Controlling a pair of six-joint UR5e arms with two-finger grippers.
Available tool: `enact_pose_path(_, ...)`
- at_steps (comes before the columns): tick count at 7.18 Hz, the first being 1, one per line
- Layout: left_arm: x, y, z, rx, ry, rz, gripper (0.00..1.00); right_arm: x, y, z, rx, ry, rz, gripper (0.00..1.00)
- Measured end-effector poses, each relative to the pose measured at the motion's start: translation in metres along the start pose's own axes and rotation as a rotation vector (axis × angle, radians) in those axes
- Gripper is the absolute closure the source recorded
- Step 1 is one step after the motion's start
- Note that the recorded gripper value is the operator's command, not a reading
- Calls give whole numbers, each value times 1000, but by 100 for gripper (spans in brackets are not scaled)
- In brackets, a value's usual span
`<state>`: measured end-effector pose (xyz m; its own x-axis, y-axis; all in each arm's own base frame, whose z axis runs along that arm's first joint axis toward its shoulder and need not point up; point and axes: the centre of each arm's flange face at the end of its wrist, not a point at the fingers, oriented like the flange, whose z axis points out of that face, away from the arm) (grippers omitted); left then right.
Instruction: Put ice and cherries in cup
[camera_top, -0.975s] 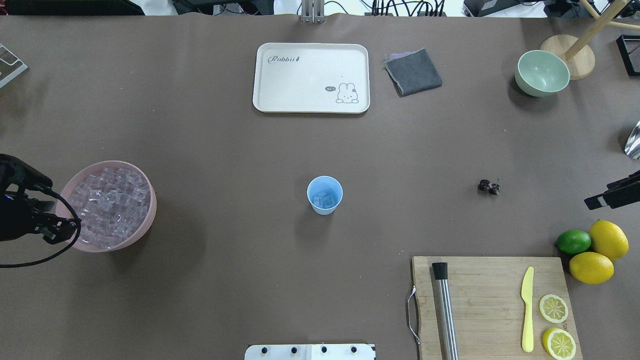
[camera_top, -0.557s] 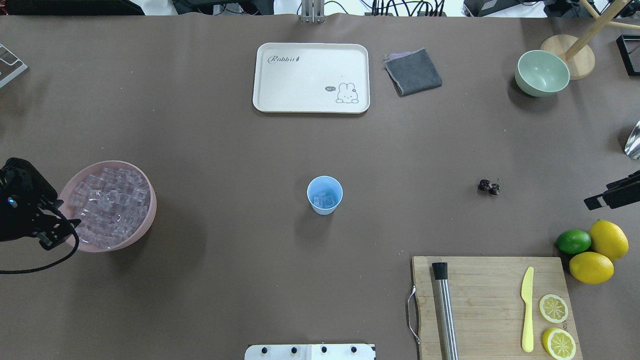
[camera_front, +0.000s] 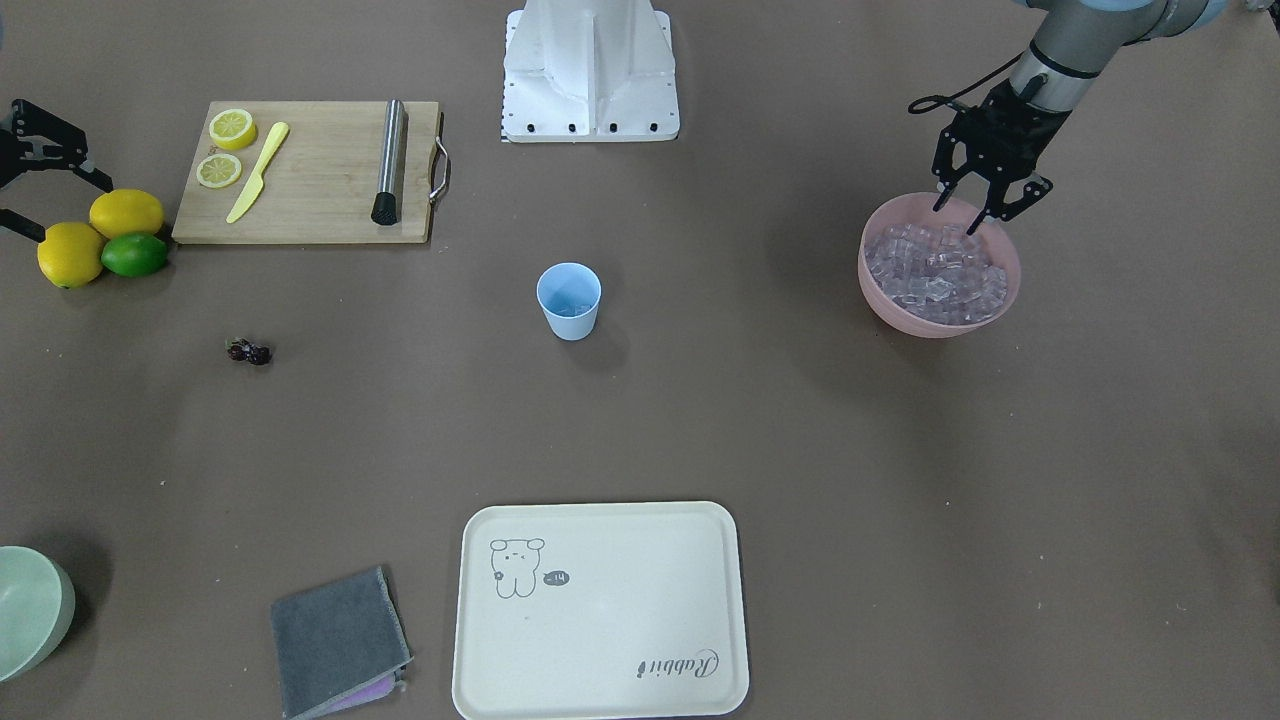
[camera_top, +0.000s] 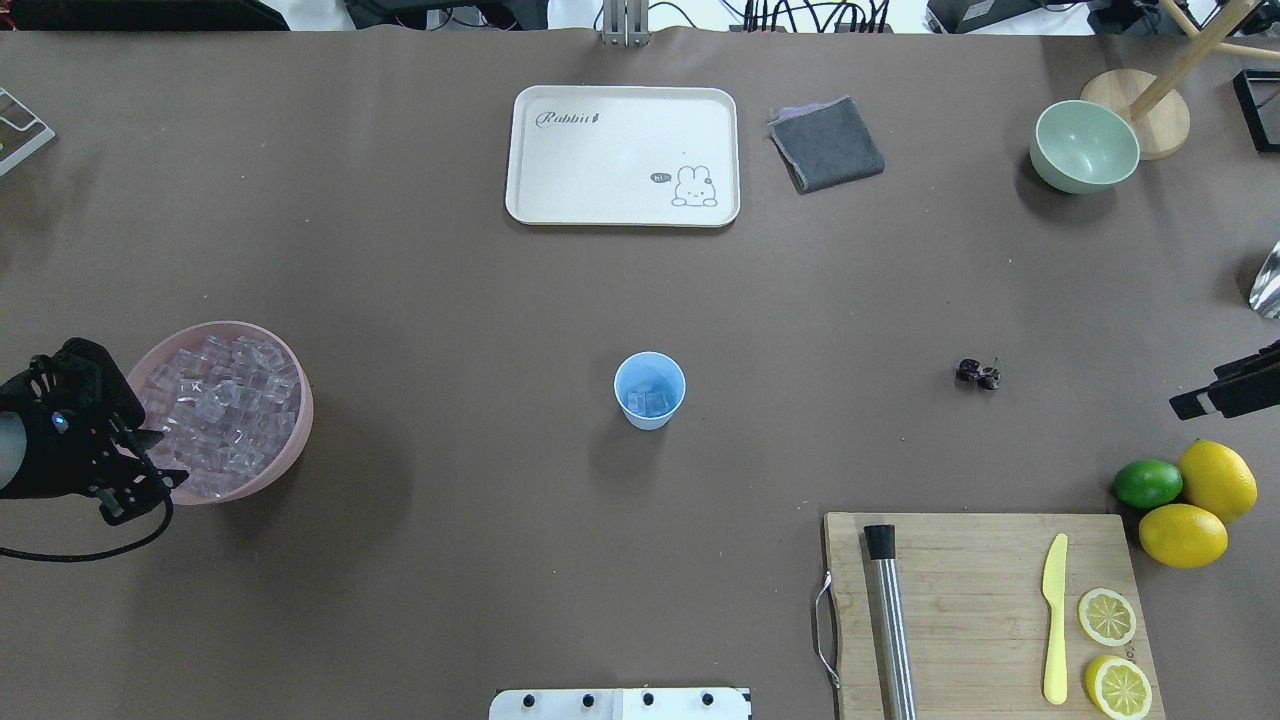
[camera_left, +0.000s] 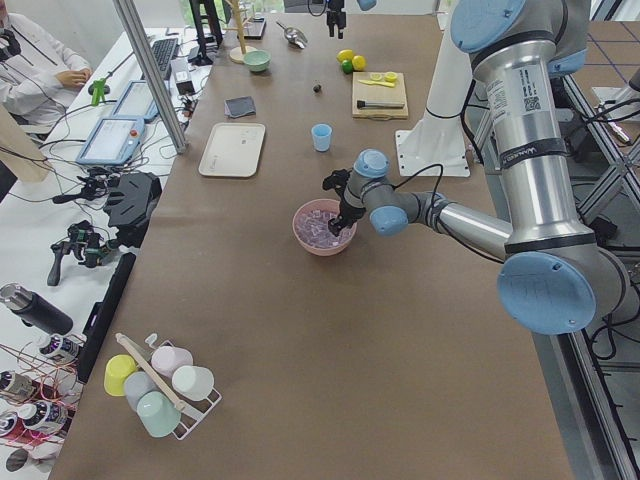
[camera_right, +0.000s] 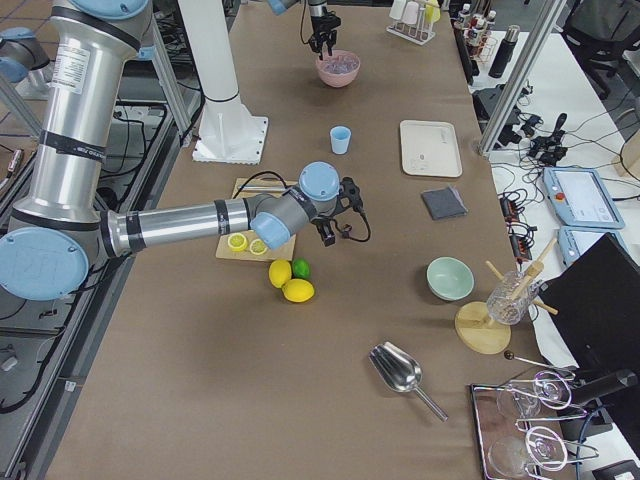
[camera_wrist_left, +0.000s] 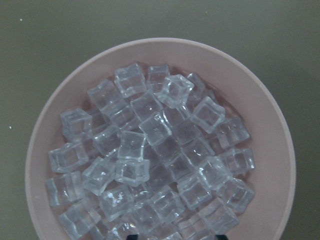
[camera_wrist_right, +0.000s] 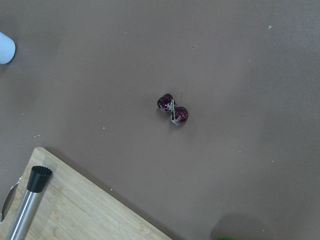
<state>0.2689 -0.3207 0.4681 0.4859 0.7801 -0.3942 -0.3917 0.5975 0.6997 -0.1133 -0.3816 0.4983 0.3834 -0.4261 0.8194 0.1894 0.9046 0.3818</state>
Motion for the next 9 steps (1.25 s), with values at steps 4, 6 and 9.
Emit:
enact_pose_path(4,-17,8,16,-28,-13,57,53,-9,9,-8,5,-1,21,1)
enact_pose_path(6,-20,9,18,-32,-18,54,55,-9,9,-8,4,-1,22,1)
enact_pose_path(9,-32,8,11,-29,-18,28,56,-9,10,-8,4,-1,24,1)
